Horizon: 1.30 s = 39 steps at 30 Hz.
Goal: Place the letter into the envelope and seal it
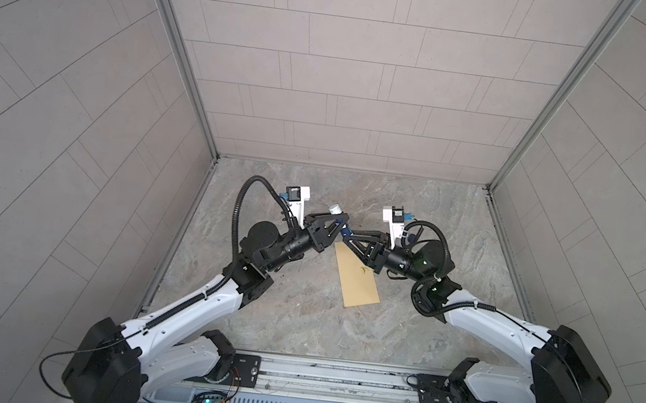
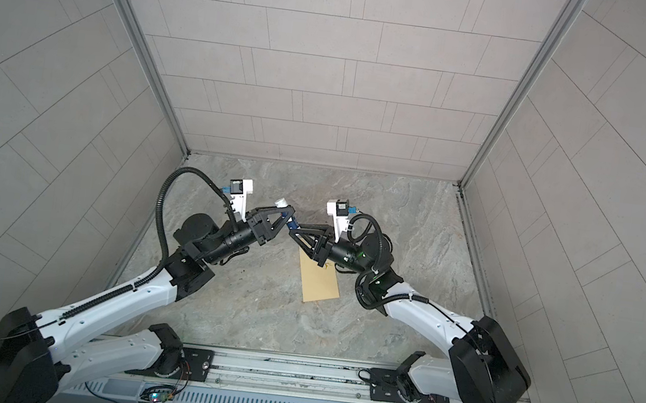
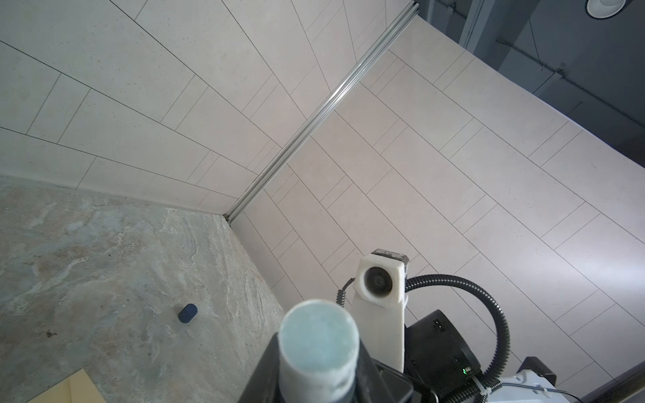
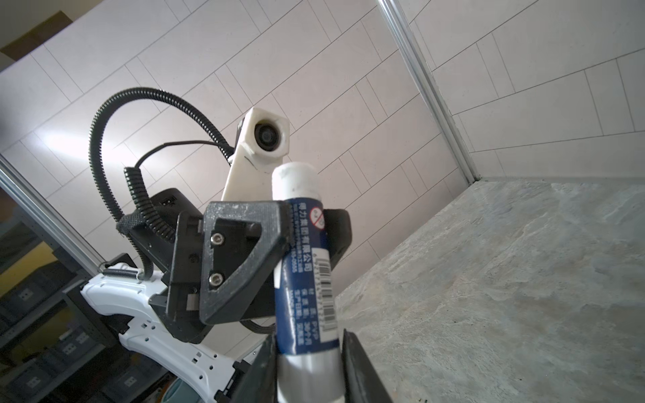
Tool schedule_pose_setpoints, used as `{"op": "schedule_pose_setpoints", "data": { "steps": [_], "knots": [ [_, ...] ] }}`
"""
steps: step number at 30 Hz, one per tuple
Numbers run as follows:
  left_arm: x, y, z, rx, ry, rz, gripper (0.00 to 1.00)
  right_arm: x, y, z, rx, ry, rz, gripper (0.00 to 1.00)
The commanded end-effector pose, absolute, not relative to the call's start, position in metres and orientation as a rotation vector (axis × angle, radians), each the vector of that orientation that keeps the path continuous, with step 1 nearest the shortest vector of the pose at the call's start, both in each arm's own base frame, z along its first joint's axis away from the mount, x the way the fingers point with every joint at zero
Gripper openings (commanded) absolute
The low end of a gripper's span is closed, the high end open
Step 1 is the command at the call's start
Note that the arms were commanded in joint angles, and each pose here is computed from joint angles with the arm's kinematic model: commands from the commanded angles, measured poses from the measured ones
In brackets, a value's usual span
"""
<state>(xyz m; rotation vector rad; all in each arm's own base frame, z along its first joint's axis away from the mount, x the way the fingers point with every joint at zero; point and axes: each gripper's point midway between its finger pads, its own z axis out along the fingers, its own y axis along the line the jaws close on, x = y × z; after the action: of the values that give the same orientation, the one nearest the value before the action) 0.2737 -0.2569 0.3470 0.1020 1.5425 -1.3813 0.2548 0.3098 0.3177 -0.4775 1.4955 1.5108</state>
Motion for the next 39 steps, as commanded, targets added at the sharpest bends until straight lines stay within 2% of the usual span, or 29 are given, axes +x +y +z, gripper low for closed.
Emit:
{"op": "schedule_pose_setpoints", "data": {
  "steps": [1,8,12,19,28,32,39],
  "knots": [
    [0.271,-0.252,0.358,0.112,1.489,-1.386,0.00,0.246,0.311,0.327,-0.509,1.443,1.557,0.21],
    [0.272,-0.252,0.355,0.108,1.494,-1.382,0.00,0.250,0.309,0.326,-0.493,1.456,1.513,0.07],
    [0.274,-0.252,0.352,0.103,1.506,-1.372,0.00,0.257,0.303,0.320,-0.481,1.516,1.351,0.00],
    [0.278,-0.253,0.346,0.095,1.529,-1.356,0.00,0.259,0.290,0.308,-0.575,1.637,0.535,0.00],
    [0.280,-0.254,0.342,0.089,1.540,-1.354,0.00,0.248,0.315,0.318,-0.663,1.519,-0.204,0.00],
    [0.279,-0.254,0.342,0.089,1.542,-1.353,0.00,0.243,0.329,0.315,-0.684,1.485,-0.301,0.00],
    [0.279,-0.254,0.342,0.090,1.542,-1.353,0.00,0.241,0.332,0.314,-0.677,1.489,-0.276,0.00]
  ]
}}
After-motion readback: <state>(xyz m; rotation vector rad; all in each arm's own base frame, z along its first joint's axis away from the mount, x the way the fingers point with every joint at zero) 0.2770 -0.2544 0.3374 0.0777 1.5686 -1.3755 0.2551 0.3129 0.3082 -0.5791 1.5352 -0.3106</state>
